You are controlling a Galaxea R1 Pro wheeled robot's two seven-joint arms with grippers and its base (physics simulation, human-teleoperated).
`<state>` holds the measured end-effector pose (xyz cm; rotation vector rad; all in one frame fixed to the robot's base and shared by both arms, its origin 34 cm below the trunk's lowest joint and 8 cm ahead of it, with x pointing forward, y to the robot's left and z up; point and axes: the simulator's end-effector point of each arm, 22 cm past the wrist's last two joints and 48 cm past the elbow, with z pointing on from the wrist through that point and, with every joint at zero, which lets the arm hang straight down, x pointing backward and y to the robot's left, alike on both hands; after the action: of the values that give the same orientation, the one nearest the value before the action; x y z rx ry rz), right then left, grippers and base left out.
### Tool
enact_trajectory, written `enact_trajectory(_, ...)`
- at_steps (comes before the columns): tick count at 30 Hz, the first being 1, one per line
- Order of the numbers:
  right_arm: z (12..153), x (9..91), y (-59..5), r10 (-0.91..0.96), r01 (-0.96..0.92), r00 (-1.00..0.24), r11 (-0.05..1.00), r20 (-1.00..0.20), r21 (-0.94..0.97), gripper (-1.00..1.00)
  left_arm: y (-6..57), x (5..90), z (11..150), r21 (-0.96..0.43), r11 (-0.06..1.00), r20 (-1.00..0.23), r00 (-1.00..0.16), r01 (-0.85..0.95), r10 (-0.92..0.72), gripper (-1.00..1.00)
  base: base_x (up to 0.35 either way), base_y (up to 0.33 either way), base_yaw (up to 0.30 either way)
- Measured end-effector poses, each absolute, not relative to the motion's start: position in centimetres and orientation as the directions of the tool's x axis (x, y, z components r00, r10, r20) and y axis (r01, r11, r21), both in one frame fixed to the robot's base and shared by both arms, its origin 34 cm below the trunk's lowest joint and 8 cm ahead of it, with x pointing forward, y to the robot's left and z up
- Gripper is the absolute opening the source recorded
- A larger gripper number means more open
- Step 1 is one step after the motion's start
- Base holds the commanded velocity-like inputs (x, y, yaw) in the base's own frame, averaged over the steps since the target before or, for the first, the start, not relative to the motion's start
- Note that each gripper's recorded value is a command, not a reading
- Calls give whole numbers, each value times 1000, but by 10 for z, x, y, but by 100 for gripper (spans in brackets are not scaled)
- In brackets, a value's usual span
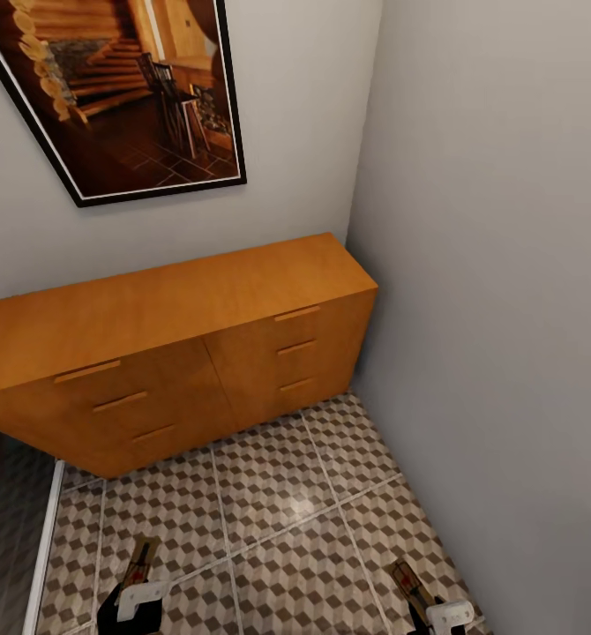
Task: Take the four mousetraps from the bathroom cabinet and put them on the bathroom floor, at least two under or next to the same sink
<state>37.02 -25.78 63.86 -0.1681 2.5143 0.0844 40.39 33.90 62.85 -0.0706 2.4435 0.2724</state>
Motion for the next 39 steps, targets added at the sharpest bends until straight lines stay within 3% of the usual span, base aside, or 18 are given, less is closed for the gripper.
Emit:
enact_trajectory(24,638,369,-258,-102,-139,-806,990,-584,19,-100,337,397,624,176,977,-606,-795,-117,15,-100,0,0,4)
enact_trajectory(39,639,371,-263,-99,-121,-805,993,-585,-2,-100,337,397,624,176,978,-604,-797,-116,14,-100,0,0,190)
